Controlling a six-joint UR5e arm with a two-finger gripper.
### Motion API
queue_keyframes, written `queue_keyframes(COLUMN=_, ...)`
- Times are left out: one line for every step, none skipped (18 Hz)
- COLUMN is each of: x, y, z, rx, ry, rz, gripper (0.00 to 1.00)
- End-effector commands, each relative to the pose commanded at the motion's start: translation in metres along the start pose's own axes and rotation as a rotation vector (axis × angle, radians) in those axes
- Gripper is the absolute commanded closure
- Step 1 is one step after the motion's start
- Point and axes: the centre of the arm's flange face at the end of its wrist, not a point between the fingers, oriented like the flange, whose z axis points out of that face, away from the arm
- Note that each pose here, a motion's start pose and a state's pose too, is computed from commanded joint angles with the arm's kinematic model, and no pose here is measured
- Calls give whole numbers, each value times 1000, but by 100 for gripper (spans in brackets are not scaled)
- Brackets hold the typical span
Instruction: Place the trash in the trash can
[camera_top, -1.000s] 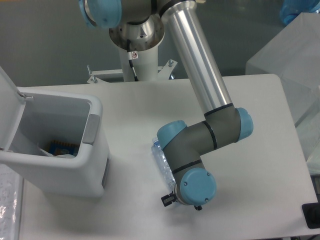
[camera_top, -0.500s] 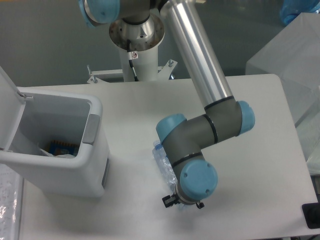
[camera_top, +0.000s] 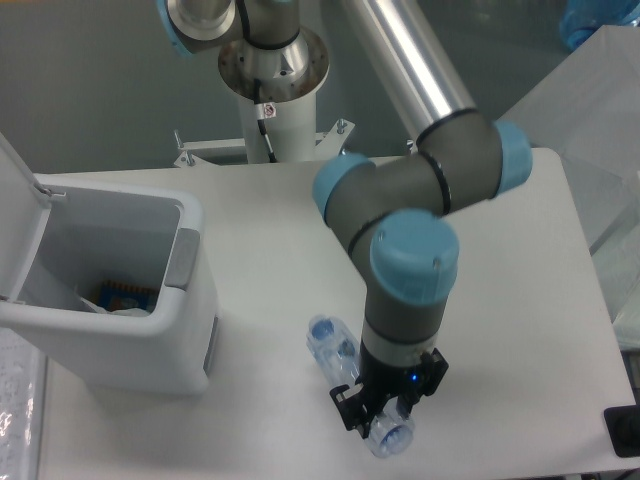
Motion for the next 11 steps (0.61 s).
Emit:
queue_keyframes(x=6, y=-2, z=-13, rx=26, ry=23, rz=8, gripper=45)
queue_keyframes(x=13, y=-4, z=-27, rx=45, ry=46, rz=17, gripper=45)
queue_keyframes(x=19, y=-5, z=-41, rx=60, ry=71, rz=24, gripper=45)
queue_keyframes(x=26, y=-5, z=-55, rx=77, ry=99, rz=33, gripper=45)
queue_keyframes(x=32, y=-6, z=-68, rx=90, ry=127, rz=39, gripper=45)
queue_keyframes(x=39, y=-6, z=-81, rx=109, ry=157, rz=47, gripper=45)
queue_keyframes(x=47, y=-6, z=-93, rx=131, ry=187, rz=61, gripper=45)
queue_keyframes(x=51, y=-7, z=-100, rx=145, ry=212, rz=67, gripper=45)
queue_keyframes(x=56, y=-7, z=-107, rx=157, ry=232, rz=77, gripper=45)
queue_keyframes(x=61, y=-6, z=-118, rx=170, ry=252, rz=85, gripper=45)
queue_keyframes(x=67, y=-5, z=-129, rx=182, ry=273, rz=94, gripper=45)
